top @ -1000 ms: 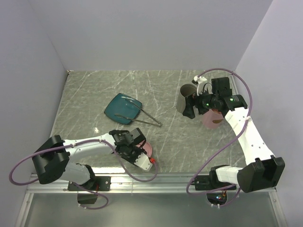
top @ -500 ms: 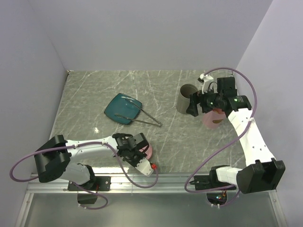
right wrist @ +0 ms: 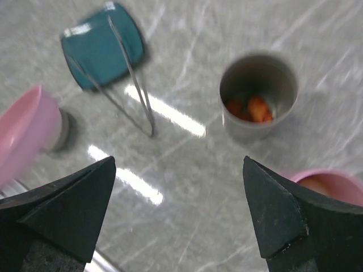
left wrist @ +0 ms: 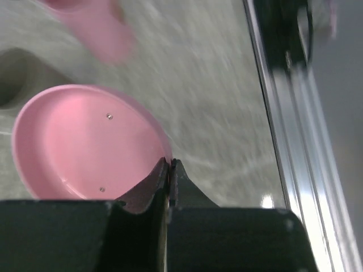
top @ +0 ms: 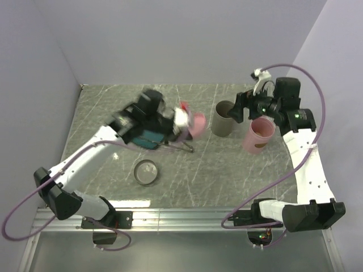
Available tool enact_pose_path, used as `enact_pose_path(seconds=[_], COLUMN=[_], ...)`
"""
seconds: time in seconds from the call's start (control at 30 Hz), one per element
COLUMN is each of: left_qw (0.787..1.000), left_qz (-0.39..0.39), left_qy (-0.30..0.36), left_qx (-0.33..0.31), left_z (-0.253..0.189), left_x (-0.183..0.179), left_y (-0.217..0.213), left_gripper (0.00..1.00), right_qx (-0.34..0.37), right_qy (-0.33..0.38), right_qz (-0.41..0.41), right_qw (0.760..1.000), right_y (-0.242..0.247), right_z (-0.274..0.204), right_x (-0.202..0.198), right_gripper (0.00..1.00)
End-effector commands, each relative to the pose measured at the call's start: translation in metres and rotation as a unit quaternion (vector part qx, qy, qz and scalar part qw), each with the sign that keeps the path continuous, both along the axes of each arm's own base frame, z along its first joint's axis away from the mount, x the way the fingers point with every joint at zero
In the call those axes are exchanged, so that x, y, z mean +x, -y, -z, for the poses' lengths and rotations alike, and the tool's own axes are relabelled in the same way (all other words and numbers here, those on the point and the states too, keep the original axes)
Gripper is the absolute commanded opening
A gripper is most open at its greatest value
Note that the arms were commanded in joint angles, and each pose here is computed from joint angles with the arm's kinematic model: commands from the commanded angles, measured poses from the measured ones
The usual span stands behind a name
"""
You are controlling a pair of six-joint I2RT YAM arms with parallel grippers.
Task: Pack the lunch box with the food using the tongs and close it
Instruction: Pick up the box lid from the center of the board.
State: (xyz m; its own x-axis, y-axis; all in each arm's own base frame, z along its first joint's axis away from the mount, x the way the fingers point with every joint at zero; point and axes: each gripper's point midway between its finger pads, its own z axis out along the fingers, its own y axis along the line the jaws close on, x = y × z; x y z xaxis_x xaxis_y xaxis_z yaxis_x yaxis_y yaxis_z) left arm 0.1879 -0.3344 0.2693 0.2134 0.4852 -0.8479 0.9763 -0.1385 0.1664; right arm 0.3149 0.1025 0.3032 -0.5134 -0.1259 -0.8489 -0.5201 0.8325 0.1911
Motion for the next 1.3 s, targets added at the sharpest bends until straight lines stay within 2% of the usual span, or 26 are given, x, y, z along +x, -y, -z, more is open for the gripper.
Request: enact_pose_path(seconds=[0.0,0.03,0.07,0.13,0.17,0.23,0.27,0.33,0.47,0.53,0.67,0.7,0.77,0.87,1.07,1.27], left_qw=[0.969,0.962,0.941,0.927,0.917,0.910,0.899,0.880,0.827,0.810,0.778,0.769,0.743,0.721,0.690,0.690], left_qz=[-0.022,0.003,-0.022,-0.023,-0.032,-0.028,-0.032,-0.053,-0.069,-0.089,-0.112,-0.122,-0.134,-0.149,-0.175,-0.176], left_qy=[-0.187,-0.151,-0.227,-0.181,-0.210,-0.195,-0.226,-0.238,-0.304,-0.302,-0.327,-0.337,-0.364,-0.386,-0.422,-0.416], left_qx=[-0.159,-0.227,-0.252,-0.327,-0.339,-0.365,-0.374,-0.408,-0.467,-0.495,-0.524,-0.530,-0.546,-0.556,-0.562,-0.565], left_z=[-0.098,-0.129,-0.151,-0.180,-0.190,-0.206,-0.211,-0.220,-0.239,-0.247,-0.253,-0.256,-0.261,-0.268,-0.269,-0.266], left_x=[0.007,0.018,0.009,0.021,0.019,0.022,0.019,0.030,0.048,0.059,0.072,0.078,0.087,0.097,0.110,0.112], left_y=[-0.020,-0.019,-0.030,-0.046,-0.051,-0.058,-0.062,-0.072,-0.092,-0.100,-0.109,-0.112,-0.117,-0.125,-0.133,-0.136], left_gripper=[0.00,0.00,0.00,0.00,0.00,0.00,0.00,0.00,0.00,0.00,0.00,0.00,0.00,0.00,0.00,0.00], right_qx=[0.032,0.040,0.045,0.067,0.078,0.107,0.122,0.152,0.243,0.276,0.316,0.322,0.333,0.365,0.380,0.422], right_qy=[0.072,0.074,0.075,0.076,0.075,0.069,0.065,0.050,-0.004,-0.006,0.045,0.099,0.102,0.073,0.086,0.021], right_qz=[-0.016,-0.026,-0.034,-0.055,-0.063,-0.079,-0.095,-0.105,-0.134,-0.149,-0.146,-0.153,-0.160,-0.184,-0.223,-0.255], right_qw=[0.997,0.996,0.996,0.993,0.992,0.989,0.986,0.981,0.961,0.949,0.937,0.929,0.924,0.910,0.893,0.870], right_y=[-0.007,-0.011,-0.014,-0.023,-0.026,-0.035,-0.041,-0.048,-0.067,-0.074,-0.084,-0.086,-0.104,-0.133,-0.172,-0.215], right_z=[-0.063,-0.069,-0.074,-0.085,-0.090,-0.101,-0.105,-0.106,-0.107,-0.120,-0.146,-0.156,-0.164,-0.172,-0.200,-0.189], right_x=[0.012,0.013,0.014,0.016,0.016,0.018,0.015,0.020,0.021,0.023,0.025,0.023,0.023,0.025,0.023,0.019], right_gripper=[1.00,1.00,1.00,1.00,1.00,1.00,0.99,0.96,0.94,0.93,0.91,0.91,0.90,0.90,0.90,0.89])
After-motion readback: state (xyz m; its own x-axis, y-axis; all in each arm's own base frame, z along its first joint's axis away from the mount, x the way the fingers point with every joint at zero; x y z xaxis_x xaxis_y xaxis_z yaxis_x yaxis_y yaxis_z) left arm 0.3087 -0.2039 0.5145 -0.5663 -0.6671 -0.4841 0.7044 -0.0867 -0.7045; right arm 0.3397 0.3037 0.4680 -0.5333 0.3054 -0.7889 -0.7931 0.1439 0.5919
